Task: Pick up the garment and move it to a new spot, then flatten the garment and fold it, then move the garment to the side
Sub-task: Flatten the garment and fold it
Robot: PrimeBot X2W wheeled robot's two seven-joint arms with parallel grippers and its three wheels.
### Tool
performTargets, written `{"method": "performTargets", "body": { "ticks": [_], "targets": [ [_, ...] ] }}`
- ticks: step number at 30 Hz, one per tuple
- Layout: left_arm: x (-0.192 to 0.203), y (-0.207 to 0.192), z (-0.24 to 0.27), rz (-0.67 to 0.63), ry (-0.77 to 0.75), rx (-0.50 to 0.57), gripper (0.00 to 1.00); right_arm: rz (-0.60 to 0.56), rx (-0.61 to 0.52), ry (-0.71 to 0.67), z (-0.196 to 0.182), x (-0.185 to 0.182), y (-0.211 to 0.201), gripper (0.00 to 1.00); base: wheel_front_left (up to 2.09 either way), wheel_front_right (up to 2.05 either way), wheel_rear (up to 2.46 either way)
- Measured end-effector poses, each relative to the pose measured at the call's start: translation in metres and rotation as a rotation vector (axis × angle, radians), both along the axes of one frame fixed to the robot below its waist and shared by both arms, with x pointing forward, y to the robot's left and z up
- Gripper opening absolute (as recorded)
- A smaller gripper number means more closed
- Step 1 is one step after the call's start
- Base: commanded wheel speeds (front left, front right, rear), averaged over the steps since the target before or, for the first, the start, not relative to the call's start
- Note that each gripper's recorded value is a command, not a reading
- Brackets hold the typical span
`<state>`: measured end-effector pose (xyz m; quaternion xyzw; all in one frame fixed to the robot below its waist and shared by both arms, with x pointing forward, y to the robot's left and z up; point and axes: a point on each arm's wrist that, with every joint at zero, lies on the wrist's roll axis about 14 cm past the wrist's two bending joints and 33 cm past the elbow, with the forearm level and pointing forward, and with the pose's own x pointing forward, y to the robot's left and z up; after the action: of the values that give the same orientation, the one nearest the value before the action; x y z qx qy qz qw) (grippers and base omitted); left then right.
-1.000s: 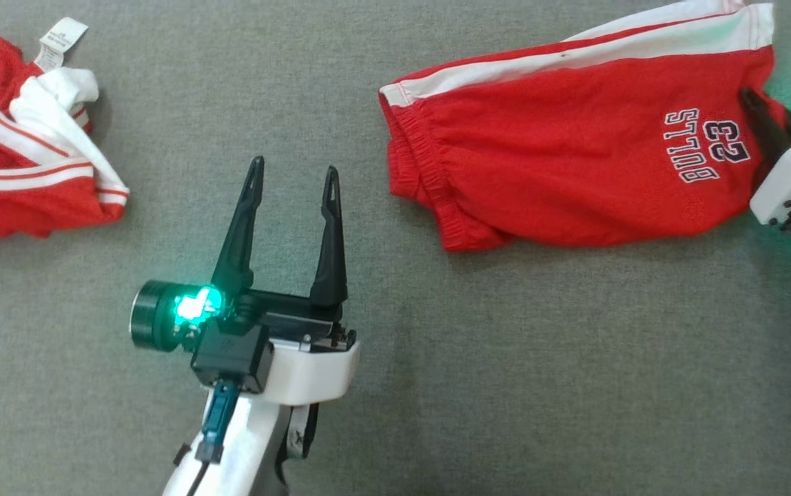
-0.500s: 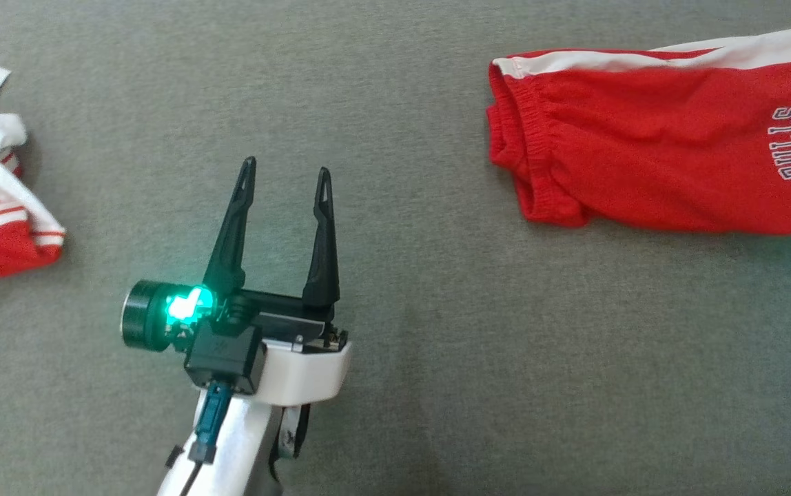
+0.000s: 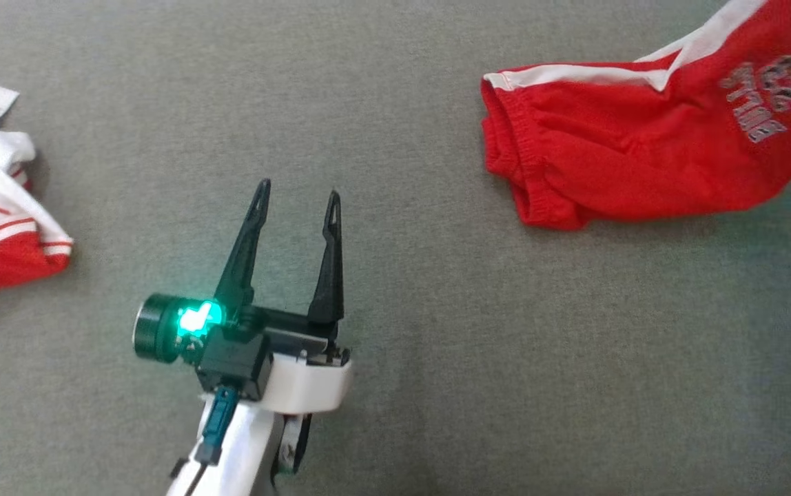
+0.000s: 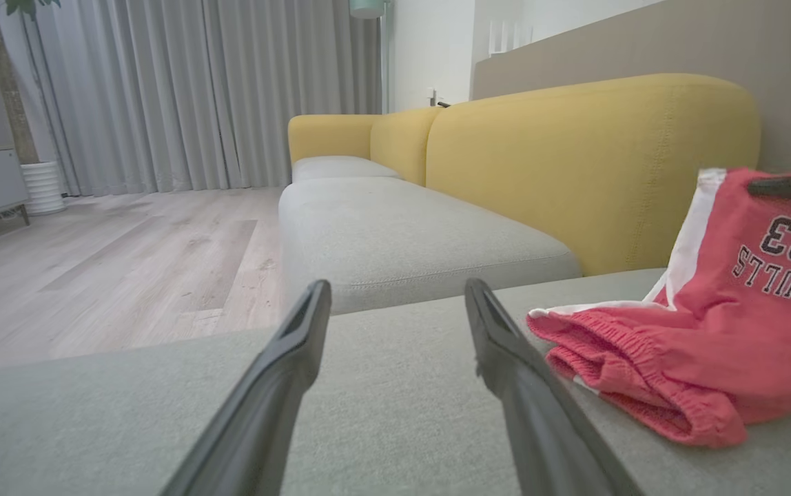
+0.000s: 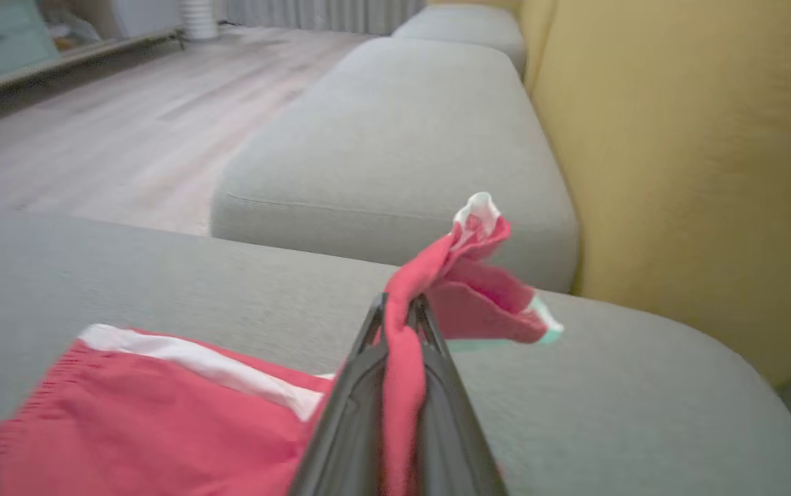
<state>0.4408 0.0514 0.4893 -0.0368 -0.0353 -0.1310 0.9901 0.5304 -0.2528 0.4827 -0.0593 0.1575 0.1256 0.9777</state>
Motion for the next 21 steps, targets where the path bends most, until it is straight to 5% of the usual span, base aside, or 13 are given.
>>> {"method": "performTargets", "body": {
  "ticks": [8, 10, 14, 21],
  "targets": [
    [-0.013, 0.014, -0.001, 0.032, 0.015, 0.016, 1.0, 0.259, 0.168, 0.038, -0.012, -0.038, 0.134, 0.0, 0.0, 0.0, 0.0],
    [-0.014, 0.018, 0.0, 0.043, 0.017, 0.013, 1.0, 0.288, 0.235, 0.071, -0.018, -0.051, 0.161, 1.0, 0.0, 0.0, 0.0],
    [-0.018, 0.023, 0.006, 0.058, 0.007, 0.01, 1.0, 0.27, 0.339, 0.003, -0.003, -0.059, 0.18, 1.0, 0.0, 0.0, 0.0],
    [-0.034, 0.03, 0.02, 0.08, -0.021, 0.01, 1.0, 0.099, 0.355, -0.235, 0.04, -0.062, 0.124, 1.0, 0.0, 0.0, 0.0]
  ]
}}
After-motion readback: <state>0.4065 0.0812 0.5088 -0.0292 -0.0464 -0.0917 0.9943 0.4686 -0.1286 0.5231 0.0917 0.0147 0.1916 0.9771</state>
